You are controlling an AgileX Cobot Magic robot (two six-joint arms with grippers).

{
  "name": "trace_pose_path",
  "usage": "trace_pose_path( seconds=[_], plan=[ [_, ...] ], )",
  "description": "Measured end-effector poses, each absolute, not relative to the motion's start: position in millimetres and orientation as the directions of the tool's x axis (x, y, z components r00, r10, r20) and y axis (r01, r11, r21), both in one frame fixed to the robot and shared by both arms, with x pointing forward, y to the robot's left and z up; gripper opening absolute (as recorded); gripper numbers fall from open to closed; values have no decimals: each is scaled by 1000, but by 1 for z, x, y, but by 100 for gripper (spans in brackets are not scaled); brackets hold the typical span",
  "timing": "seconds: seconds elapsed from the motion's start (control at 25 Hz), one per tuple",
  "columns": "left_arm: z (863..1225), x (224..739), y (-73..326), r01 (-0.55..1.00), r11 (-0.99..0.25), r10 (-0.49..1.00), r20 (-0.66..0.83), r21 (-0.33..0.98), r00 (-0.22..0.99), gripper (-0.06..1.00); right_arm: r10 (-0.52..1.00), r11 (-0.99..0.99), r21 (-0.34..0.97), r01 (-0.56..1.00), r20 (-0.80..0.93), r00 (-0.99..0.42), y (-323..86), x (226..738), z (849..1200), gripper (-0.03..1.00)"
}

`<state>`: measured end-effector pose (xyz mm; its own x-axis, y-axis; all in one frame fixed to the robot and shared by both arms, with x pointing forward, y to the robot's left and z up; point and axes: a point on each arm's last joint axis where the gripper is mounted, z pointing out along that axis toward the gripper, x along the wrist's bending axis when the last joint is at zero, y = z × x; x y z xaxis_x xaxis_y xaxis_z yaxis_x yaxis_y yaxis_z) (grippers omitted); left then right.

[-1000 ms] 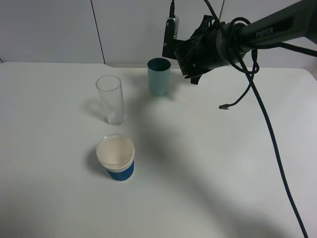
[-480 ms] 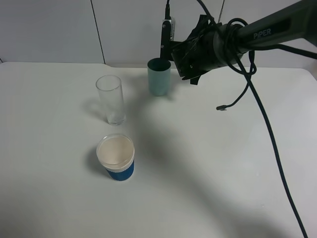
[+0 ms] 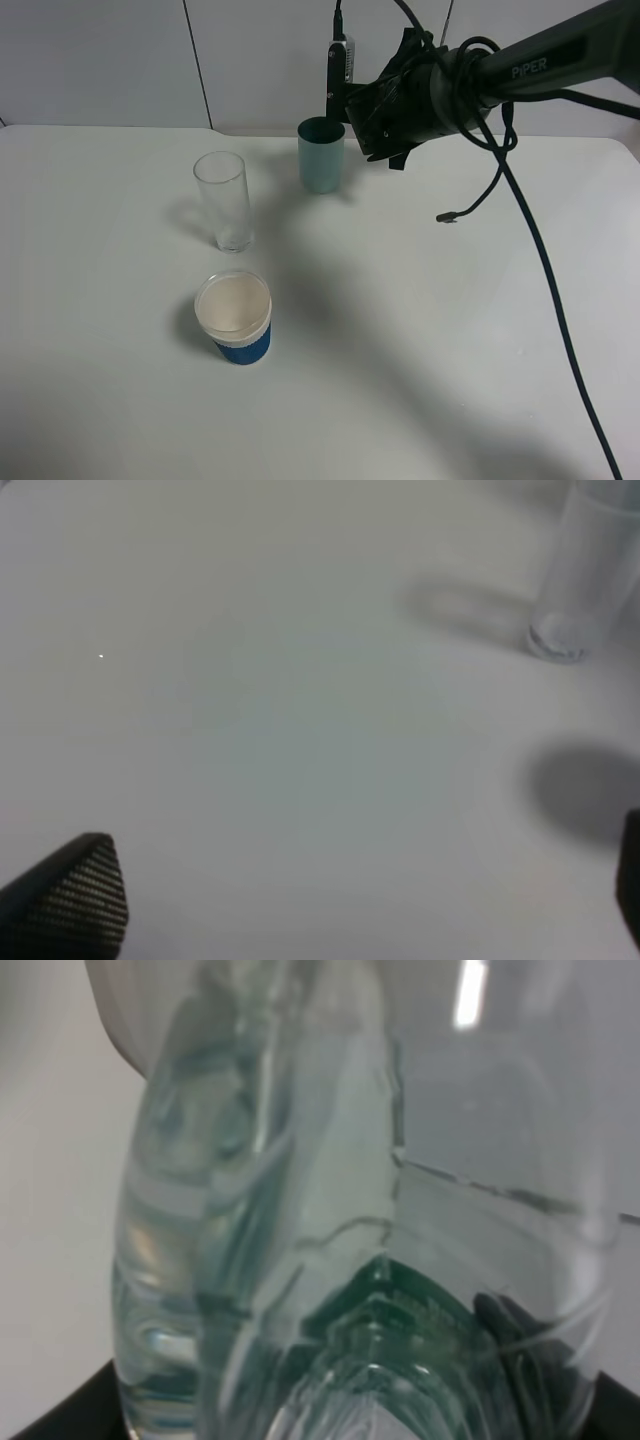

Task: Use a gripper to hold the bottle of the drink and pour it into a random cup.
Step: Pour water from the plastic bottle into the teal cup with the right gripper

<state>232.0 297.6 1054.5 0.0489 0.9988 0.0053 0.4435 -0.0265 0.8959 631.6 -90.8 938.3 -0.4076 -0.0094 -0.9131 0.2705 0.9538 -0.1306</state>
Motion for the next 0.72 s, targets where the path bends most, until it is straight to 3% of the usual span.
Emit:
trace_pose_path(
  seconds=[0.72],
  plan=[
    [1054,232,298,443,-27,999,5,896,49,99,-66,953,-180,242,-907,-415,-88,630,939,55]
  ],
)
